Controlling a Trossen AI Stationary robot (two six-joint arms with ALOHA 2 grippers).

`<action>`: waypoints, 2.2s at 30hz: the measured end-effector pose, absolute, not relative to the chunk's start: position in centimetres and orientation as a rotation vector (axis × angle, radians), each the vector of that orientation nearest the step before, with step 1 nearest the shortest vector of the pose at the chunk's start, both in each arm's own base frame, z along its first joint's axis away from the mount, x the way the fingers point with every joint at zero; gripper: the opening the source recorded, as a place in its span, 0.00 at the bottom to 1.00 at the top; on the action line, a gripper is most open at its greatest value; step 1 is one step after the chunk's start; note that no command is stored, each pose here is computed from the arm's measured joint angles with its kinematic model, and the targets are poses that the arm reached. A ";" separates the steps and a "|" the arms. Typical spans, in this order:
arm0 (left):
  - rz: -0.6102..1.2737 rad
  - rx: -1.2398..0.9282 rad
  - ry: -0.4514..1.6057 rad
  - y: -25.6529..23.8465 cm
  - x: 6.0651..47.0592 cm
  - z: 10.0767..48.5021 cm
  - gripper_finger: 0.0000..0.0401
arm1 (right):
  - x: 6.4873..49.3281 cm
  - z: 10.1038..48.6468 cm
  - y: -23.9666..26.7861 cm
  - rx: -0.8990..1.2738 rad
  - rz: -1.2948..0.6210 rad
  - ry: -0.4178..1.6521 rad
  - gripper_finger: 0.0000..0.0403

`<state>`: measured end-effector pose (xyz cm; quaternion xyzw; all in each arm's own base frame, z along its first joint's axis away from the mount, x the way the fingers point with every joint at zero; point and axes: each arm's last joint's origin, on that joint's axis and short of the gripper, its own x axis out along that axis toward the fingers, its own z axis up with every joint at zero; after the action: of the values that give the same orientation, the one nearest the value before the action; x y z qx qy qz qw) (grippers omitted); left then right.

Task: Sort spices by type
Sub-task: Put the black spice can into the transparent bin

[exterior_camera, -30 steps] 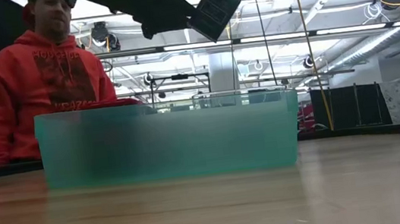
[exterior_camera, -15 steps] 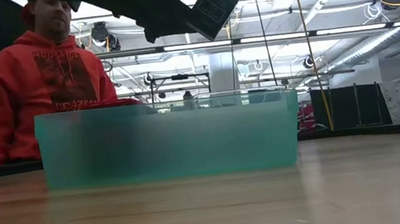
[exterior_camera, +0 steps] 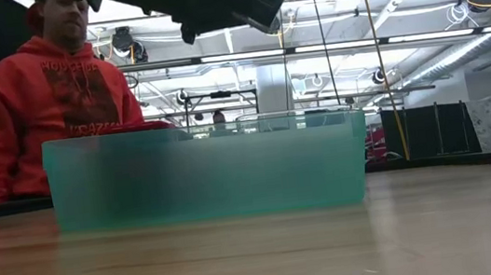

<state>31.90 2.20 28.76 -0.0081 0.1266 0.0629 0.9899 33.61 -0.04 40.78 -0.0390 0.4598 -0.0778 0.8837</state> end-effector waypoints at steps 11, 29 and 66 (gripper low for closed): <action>0.107 -0.013 0.183 2.2 32.1 29.4 0.39 | 29.0 44.8 -0.1 -0.020 -0.183 0.825 0.66; 0.087 -0.020 0.071 2.1 32.2 30.5 0.39 | 30.2 44.7 0.0 -0.072 -0.127 0.776 0.54; -0.012 -0.427 0.194 1.2 29.3 31.8 0.49 | 31.9 39.2 -10.7 -0.091 -0.119 1.126 0.24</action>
<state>29.29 1.16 31.84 -0.2114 0.0959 -0.0059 0.9727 31.86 -10.66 39.19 -0.0431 0.5332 -0.0562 0.8430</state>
